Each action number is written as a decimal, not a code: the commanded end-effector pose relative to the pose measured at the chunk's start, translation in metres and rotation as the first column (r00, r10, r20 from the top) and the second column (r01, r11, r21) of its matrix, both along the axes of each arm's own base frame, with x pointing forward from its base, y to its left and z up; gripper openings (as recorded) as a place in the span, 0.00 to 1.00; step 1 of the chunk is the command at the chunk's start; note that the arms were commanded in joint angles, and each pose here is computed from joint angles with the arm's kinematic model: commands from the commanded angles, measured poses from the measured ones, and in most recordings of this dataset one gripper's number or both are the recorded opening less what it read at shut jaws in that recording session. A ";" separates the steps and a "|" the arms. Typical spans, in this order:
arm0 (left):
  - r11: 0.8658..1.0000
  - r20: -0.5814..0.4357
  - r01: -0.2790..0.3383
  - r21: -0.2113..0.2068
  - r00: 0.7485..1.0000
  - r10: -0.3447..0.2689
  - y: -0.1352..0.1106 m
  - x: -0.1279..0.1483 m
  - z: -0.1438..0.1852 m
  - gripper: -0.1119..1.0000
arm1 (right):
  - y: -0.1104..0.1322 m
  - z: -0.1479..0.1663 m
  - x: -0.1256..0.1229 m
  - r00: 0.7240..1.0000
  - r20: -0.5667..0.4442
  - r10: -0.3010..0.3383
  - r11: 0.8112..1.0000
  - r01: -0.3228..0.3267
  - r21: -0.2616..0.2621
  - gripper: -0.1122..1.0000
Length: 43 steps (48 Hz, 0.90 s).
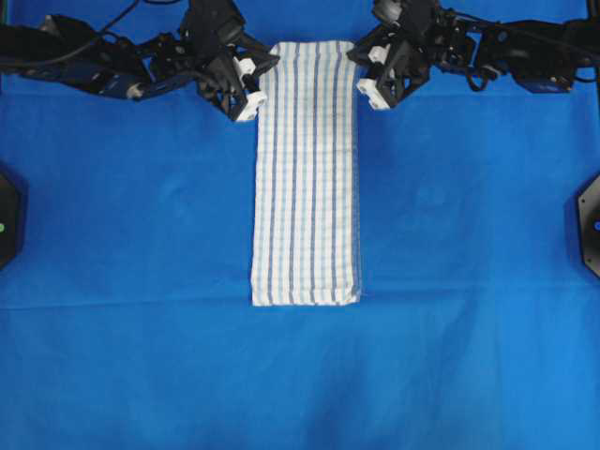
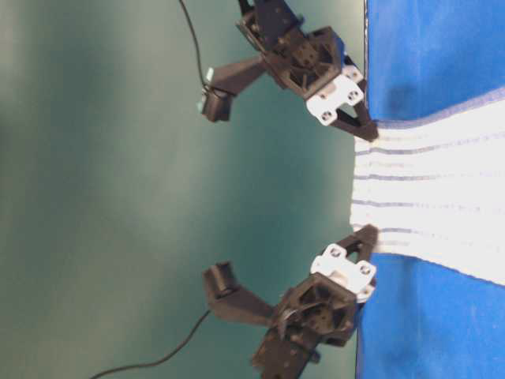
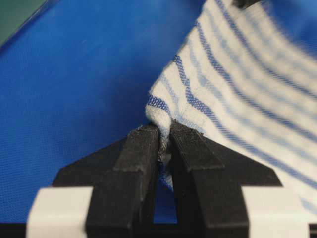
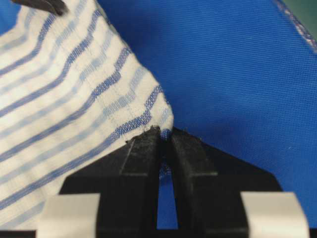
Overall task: Fold the blue towel.
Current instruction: 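Fold the top half down over the bottom half with both grippers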
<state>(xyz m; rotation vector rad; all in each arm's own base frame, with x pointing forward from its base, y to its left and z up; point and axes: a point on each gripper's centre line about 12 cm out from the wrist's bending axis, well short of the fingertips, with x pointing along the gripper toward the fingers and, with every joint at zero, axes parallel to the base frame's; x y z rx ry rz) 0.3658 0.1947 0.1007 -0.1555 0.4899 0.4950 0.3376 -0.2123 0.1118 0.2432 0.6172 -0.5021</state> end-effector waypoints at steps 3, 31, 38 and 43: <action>0.999 0.054 0.036 0.031 0.998 -0.038 -0.017 -0.001 0.029 0.13 | 0.016 0.027 -0.001 0.998 0.057 0.026 0.999 -0.024 -0.026 0.17; 0.938 0.054 0.346 -0.003 0.937 -0.345 -0.151 -0.014 0.047 0.13 | 0.144 0.032 -0.007 0.961 0.031 0.273 0.960 -0.275 0.049 0.17; 0.918 0.031 0.396 -0.036 0.918 -0.395 -0.174 -0.015 0.043 0.13 | 0.170 0.028 -0.006 0.947 -0.006 0.321 0.944 -0.319 0.087 0.17; 0.897 0.024 0.439 -0.049 0.899 -0.438 -0.193 -0.015 0.040 0.13 | 0.183 0.026 -0.006 0.939 -0.025 0.342 0.935 -0.338 0.108 0.17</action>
